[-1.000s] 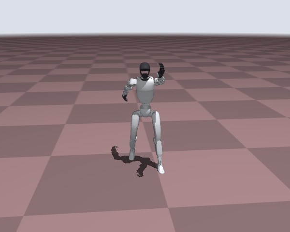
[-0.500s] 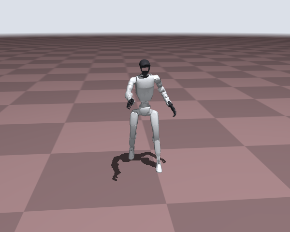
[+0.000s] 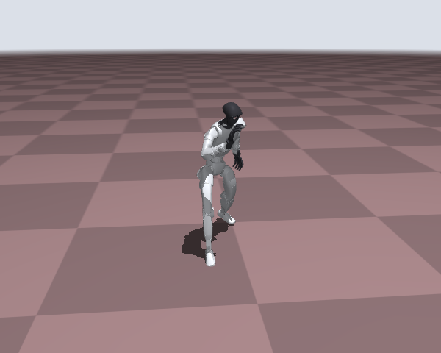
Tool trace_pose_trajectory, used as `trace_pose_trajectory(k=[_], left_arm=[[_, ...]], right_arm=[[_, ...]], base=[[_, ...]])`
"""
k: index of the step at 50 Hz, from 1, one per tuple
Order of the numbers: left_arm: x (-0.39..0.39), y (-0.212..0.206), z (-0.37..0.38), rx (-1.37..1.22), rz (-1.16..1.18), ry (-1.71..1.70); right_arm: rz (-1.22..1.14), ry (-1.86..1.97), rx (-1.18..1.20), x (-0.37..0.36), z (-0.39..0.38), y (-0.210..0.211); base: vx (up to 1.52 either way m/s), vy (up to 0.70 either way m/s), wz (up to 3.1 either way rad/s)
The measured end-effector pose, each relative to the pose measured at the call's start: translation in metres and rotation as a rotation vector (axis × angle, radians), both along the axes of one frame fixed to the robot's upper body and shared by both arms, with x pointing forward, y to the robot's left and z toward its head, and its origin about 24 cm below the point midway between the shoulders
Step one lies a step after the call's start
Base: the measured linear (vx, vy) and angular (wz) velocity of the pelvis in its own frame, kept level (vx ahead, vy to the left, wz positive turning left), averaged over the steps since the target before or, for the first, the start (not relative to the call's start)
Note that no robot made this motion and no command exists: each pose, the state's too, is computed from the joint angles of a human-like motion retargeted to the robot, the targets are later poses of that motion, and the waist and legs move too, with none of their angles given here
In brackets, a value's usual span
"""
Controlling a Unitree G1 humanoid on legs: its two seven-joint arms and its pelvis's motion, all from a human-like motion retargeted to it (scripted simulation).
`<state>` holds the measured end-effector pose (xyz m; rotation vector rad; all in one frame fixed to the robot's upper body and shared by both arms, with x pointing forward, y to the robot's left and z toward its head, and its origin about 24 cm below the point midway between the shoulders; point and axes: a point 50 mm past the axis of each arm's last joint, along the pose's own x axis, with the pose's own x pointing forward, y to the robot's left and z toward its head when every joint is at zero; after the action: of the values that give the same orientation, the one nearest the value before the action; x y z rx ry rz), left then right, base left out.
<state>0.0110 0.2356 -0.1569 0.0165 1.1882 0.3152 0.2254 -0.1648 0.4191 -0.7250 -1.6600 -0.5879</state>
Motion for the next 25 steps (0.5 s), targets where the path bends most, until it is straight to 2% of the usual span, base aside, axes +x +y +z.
trace_pose_trajectory(k=[3,9,15,17,21,25], left_arm=[[0.024,-0.004,0.006,0.036,-0.119,-0.086],[0.009,0.011,0.008,0.111,0.024,-0.069],[-0.026,0.023,0.005,0.13,0.035,0.079],[-0.039,0.026,0.005,0.137,0.03,0.123],[-0.056,0.038,0.009,0.137,-0.012,0.19],[-0.05,0.053,0.012,0.194,0.004,0.196]], right_arm=[[-0.056,0.33,0.125,0.037,-0.084,-0.04],[-0.209,0.733,0.384,0.033,-0.209,-0.099],[-0.383,0.843,0.38,0.02,-0.232,-0.124],[-0.326,0.819,0.423,0.019,-0.229,-0.121],[-0.393,0.852,0.392,0.021,-0.228,-0.125],[-0.287,0.836,0.474,0.018,-0.232,-0.123]], base=[[-0.21,0.25,0.48],[-0.17,0.22,0.09],[-0.11,0.22,-0.51],[-0.02,0.1,-0.21],[0.03,-0.02,0.09],[0.04,0.01,0.12]])
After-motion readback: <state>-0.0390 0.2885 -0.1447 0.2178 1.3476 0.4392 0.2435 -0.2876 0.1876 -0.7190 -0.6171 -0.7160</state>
